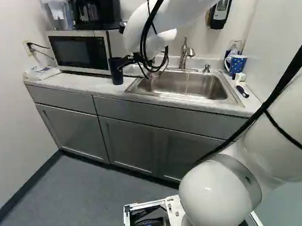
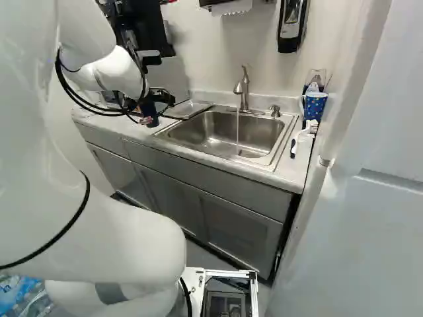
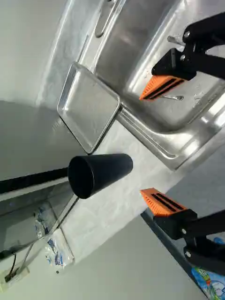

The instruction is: Rinse the cup and place it in the tray

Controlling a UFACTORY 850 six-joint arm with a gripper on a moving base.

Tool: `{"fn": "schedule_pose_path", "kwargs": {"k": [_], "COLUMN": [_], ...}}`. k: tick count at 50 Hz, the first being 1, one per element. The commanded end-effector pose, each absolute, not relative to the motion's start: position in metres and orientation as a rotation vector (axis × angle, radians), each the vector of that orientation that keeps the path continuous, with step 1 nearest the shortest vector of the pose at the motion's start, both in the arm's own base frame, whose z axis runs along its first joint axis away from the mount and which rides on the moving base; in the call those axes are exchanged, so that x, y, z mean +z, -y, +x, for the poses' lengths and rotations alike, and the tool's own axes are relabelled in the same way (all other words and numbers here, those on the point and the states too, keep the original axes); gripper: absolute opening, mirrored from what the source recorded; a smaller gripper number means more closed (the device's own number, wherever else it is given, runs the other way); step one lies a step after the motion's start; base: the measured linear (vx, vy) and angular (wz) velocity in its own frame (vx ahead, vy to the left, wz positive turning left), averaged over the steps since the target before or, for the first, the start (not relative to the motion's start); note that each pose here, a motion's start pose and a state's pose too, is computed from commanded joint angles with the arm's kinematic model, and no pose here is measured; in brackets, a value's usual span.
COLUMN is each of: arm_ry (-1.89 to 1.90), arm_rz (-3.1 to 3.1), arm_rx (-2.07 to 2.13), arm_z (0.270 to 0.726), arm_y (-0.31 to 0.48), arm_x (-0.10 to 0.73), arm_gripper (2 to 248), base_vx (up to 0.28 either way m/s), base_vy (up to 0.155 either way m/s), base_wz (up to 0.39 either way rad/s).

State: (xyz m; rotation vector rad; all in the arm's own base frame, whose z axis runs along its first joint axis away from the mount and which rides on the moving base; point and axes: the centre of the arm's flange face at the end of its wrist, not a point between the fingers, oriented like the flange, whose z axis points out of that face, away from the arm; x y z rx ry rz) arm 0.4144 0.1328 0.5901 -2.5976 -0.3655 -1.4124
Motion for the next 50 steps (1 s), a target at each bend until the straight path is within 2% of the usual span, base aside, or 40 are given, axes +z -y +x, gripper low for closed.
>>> {"fn": "schedule_pose_path", "kwargs": {"k": [50], "arm_ry": [0.447], "arm_rz": [-2.49], "arm_rx": [-1.497], "arm_z": [0.439], "arm_y": [-0.174], "arm_x": [0.569], "arm_gripper": [247], "base_vx": [0.0], "base_vy": [0.0], "base_wz": [0.0]}}
